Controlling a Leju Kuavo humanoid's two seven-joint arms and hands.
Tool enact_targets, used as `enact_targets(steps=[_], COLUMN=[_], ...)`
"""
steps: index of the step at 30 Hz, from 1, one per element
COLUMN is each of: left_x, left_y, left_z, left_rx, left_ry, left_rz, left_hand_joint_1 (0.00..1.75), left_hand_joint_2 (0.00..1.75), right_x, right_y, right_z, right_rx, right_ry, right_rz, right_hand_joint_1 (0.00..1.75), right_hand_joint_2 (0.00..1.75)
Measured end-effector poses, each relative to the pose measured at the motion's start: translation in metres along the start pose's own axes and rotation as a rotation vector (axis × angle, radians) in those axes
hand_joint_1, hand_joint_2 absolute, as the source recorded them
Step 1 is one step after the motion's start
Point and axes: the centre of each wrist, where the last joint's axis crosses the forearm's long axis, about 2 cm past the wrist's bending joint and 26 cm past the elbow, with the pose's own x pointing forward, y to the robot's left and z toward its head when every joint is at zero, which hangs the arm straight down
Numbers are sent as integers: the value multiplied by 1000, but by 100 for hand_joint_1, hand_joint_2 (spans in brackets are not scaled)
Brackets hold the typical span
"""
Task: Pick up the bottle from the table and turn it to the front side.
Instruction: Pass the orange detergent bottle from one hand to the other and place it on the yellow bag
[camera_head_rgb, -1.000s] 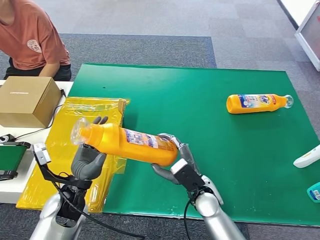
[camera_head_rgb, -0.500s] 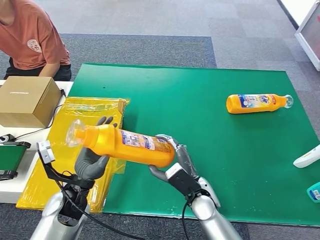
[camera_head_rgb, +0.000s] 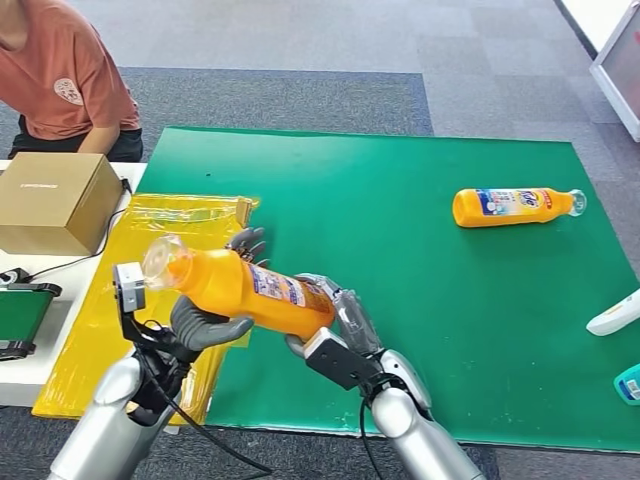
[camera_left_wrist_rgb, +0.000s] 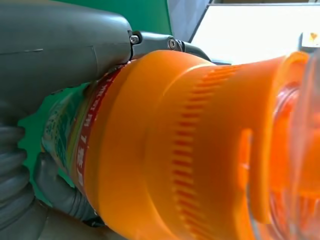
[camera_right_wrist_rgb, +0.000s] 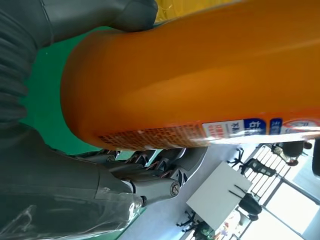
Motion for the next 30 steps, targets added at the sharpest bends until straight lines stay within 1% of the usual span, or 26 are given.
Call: enact_targets(steps=[1, 5, 11, 15, 18, 20, 21, 23, 25, 28, 30], left_x=[0, 1, 0, -3, -6, -5, -4, 0, 5, 8, 10], left_y=[1, 3, 4, 2, 1, 5, 7, 9, 10, 9, 10], left_z=[-1, -1, 2, 7, 14, 21, 25, 30, 33, 39, 43], left_rx=[-11, -25, 22, 103, 240, 374, 444, 572, 664, 757, 776], left_ry=[4, 6, 8, 6, 13, 14, 7, -12, -35, -48, -54], left_rz=[-13, -56, -72, -91, -193, -340, -457, -767, -1067, -1455, -1693], left_hand_joint_1=[175, 175, 175, 175, 175, 175, 175, 175, 175, 175, 175], left_hand_joint_2=[175, 175, 175, 175, 175, 175, 175, 175, 175, 175, 175], right_x=[0, 0, -1, -2, -1, -1, -2, -2, -2, 0, 2], right_y=[1, 3, 4, 5, 2, -2, -6, -14, -24, -42, -54], right_z=[0, 0, 1, 3, 3, 3, 3, 4, 5, 4, 2], right_rx=[5, 17, 14, 5, -20, -56, -80, -138, -199, -297, -359], right_ry=[1, 4, 16, 40, 49, 61, 71, 87, 92, 88, 75], right_rz=[1, 4, 5, -11, -32, -54, -68, -93, -113, -139, -152], right_hand_joint_1=[175, 175, 174, 1, 0, 0, 0, 0, 0, 0, 0], right_hand_joint_2=[175, 175, 175, 175, 175, 175, 175, 175, 175, 175, 175])
